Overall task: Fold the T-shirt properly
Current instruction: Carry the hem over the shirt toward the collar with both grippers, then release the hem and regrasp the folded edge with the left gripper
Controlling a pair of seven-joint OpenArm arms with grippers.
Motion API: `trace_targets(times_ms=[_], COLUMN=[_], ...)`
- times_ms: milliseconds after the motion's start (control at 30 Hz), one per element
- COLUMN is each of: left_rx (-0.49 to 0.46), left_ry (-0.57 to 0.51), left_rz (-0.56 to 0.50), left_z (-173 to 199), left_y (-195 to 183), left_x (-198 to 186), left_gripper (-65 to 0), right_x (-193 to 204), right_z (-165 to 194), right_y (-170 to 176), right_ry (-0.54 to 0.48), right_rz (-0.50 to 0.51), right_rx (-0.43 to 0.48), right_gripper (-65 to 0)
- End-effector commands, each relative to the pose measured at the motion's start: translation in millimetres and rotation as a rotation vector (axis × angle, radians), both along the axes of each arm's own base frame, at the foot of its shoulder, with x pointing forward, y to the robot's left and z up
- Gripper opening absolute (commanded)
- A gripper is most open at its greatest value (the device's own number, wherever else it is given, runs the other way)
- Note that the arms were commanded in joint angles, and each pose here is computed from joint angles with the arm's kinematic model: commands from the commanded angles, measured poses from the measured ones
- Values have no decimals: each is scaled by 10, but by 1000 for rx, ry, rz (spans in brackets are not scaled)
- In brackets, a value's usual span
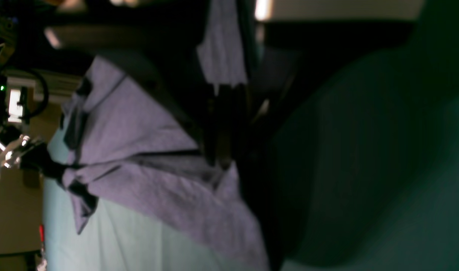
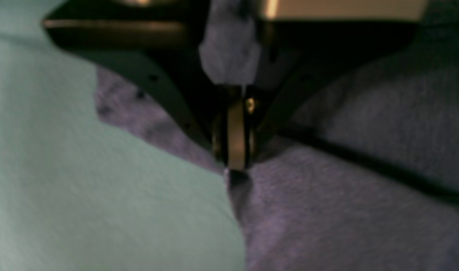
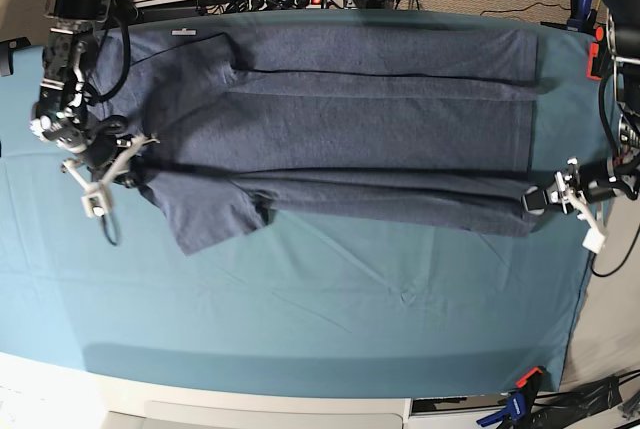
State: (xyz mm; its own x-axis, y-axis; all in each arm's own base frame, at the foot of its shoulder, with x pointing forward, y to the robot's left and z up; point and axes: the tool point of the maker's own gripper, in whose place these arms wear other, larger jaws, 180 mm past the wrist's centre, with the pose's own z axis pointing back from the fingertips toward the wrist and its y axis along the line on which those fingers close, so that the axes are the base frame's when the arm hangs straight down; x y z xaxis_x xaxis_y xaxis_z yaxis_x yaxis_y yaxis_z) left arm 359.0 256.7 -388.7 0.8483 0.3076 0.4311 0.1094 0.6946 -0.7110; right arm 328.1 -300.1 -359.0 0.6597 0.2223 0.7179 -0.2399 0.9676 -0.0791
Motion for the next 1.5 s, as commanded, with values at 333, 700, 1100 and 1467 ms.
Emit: trace_targets(times_ms=[333,700,1100,1467], left_rx=[17,77,120,103], left_ry=[-49,-99,-129,-221], left_rz=[-87,-34,7,-6], left_z=[95,318,457,639], left_y=[-112,310,591,433], left_x=[-159,-257,-409,-257], left_gripper=[-650,-650,-650,-415], right_x=[-294,-436,-458,-448], right_z=[303,402,382,394], right_y=[-376,-243,-245,-236], right_ry=[-63,-71,-62,-70], right_rz=[-62,-5,-6,-5], right_rx=[83,31,30,37], right_gripper=[-650,-650,-650,-650])
